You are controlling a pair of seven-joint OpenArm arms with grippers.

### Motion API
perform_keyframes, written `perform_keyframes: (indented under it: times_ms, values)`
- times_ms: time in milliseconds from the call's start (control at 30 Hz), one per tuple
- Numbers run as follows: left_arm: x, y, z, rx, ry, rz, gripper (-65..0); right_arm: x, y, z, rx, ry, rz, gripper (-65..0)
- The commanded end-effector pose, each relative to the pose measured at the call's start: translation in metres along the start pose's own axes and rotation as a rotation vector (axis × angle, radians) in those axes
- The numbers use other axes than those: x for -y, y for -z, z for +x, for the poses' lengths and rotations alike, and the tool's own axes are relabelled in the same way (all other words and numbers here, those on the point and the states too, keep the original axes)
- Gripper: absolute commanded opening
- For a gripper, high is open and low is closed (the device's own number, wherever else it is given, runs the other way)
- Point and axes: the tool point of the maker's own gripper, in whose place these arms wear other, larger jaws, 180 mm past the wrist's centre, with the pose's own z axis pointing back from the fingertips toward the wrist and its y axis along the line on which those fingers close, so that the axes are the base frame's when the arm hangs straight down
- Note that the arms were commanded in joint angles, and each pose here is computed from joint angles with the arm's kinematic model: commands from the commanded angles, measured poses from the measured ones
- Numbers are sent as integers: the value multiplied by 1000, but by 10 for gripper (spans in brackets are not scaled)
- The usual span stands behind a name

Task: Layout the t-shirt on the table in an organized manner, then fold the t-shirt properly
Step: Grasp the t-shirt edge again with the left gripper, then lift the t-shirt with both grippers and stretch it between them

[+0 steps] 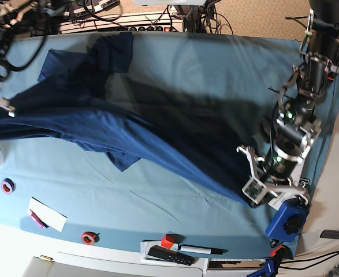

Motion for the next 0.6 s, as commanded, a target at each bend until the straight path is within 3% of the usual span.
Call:
perform_keyframes:
  times_ms: [0, 133, 333, 567]
  values:
    - [-22, 3, 13, 44, 10, 57, -650, -4, 2, 18, 71, -25, 7, -650]
    - [-26, 22, -6, -16, 13, 20, -650, -17, 8, 14, 55, -74, 15, -650]
    - [-43, 51, -24, -52, -43, -18, -650, -10, 12, 22, 91, -48, -64, -650]
    - [-93, 68, 7, -10, -51, 37, -650, 1, 15, 35, 131, -24, -133, -650]
